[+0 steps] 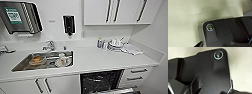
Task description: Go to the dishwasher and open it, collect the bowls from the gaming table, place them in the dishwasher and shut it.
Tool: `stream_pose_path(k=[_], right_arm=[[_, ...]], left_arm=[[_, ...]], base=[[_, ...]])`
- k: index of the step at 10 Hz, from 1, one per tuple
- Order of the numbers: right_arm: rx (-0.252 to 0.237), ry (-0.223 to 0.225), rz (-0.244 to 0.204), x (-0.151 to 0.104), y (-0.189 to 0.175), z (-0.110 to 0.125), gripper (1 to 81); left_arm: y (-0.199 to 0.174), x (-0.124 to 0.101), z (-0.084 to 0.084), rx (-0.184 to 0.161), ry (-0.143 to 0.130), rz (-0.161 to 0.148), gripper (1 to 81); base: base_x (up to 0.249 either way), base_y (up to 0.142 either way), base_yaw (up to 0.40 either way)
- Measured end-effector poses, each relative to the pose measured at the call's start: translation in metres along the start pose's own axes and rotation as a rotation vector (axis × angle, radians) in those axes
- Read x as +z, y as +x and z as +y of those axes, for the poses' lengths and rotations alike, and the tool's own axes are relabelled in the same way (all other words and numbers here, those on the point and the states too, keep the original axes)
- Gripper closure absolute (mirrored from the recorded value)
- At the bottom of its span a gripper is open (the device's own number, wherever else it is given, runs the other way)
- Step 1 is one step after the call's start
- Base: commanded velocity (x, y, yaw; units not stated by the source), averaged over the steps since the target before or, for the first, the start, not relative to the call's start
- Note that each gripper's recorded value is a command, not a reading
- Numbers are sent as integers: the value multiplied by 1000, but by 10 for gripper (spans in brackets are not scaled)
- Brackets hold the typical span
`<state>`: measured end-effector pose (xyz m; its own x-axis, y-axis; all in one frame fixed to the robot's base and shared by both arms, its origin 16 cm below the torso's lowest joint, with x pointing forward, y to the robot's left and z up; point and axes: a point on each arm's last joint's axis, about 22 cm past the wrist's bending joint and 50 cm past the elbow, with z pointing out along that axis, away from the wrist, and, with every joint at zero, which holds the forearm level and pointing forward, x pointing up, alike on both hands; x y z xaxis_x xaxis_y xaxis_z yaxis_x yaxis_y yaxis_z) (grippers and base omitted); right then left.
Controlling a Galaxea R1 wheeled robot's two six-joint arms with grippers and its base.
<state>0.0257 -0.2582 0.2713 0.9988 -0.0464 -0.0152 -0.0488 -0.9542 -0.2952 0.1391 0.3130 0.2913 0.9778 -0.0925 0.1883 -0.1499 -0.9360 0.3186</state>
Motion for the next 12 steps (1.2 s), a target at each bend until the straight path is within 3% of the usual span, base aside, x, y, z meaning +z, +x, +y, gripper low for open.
stream_pose_path(k=[2,4,5,7,8,10,12], right_arm=[[-7,-45,-34,0,-12,7,10],[-5,-39,-34,3,-11,1,10],[-4,-32,-38,5,-14,-7,10],[-4,-46,-54,9,-17,-14,10],[-3,-68,-73,11,-22,-15,10],[-3,-67,-76,14,-20,-23,10],[-4,-64,-72,16,-17,-26,10]], left_arm=[[-10,20,21,1,20,-8,10],[-38,34,63,-18,-3,-36,10],[-57,34,74,-25,-6,-60,10],[-75,34,78,-27,12,-94,10],[-72,38,82,-25,15,-93,10],[-71,43,97,-27,7,-94,10],[-73,43,97,-27,8,-97,10]], base=[[0,0,0],[0,0,0],[0,0,0],[0,0,0],[0,0,0],[0,0,0],[0,0,0]])
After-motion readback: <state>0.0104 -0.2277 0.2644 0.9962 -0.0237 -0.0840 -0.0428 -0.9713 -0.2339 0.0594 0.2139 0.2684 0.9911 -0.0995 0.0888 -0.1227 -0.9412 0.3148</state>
